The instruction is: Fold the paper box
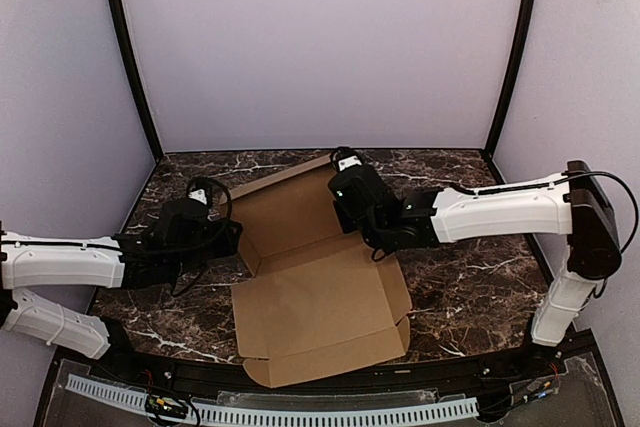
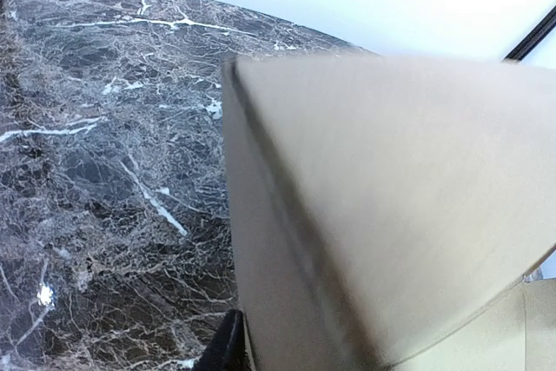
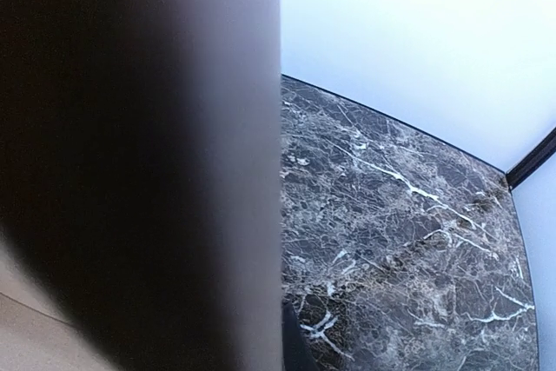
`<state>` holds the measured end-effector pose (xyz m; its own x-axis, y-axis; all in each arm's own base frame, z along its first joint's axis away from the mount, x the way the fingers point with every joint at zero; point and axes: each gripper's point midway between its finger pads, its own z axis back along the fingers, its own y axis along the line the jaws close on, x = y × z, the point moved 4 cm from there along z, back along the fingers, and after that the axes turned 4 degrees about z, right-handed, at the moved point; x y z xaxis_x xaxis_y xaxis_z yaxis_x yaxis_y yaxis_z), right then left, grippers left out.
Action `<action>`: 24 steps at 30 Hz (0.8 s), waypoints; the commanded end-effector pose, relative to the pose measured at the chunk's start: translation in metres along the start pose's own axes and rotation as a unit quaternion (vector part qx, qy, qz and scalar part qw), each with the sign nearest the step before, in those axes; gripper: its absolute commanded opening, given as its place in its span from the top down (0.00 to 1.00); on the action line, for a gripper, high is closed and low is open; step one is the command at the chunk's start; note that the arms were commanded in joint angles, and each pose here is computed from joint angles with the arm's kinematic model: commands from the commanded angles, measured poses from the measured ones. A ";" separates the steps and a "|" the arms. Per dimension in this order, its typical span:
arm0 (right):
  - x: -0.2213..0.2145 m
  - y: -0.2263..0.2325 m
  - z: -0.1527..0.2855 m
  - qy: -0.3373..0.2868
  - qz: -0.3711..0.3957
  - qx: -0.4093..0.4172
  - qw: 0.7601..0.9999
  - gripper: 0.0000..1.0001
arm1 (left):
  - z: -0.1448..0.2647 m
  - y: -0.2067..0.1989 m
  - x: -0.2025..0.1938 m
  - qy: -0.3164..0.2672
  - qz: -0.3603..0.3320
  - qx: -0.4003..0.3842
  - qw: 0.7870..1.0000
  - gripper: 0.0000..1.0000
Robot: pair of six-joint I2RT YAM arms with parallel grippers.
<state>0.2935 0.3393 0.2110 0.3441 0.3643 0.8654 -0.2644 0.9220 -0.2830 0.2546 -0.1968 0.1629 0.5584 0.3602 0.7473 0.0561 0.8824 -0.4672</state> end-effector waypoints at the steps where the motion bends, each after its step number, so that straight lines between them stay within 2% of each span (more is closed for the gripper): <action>1: -0.010 -0.004 -0.012 -0.003 0.006 -0.010 1.000 1.00 | 0.007 0.000 0.005 -0.004 -0.022 0.007 1.000 0.72; 8: -0.013 -0.006 -0.023 -0.024 -0.005 0.001 1.000 1.00 | 0.021 0.000 0.012 -0.001 -0.045 -0.001 0.999 0.60; 9: -0.015 -0.006 -0.025 -0.025 -0.008 0.002 1.000 1.00 | 0.023 -0.004 0.012 0.005 -0.047 -0.011 0.999 0.55; 11: -0.018 -0.007 -0.028 -0.031 -0.011 0.010 0.999 1.00 | 0.030 -0.006 0.012 0.022 -0.065 -0.020 0.997 0.52; 19: -0.018 -0.012 -0.030 -0.108 -0.016 0.070 0.992 1.00 | 0.082 -0.036 0.051 0.020 -0.133 -0.095 0.986 0.49; 24: -0.013 0.000 -0.024 -0.168 0.031 0.117 0.978 1.00 | 0.109 -0.067 0.085 -0.003 -0.158 -0.148 0.976 0.49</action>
<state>0.3157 0.3201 0.1607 0.2021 0.3539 0.9132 -0.3872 0.8853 -0.2574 0.2191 -0.1877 0.2883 0.4820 0.1978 0.8535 0.3562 0.8458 -0.3972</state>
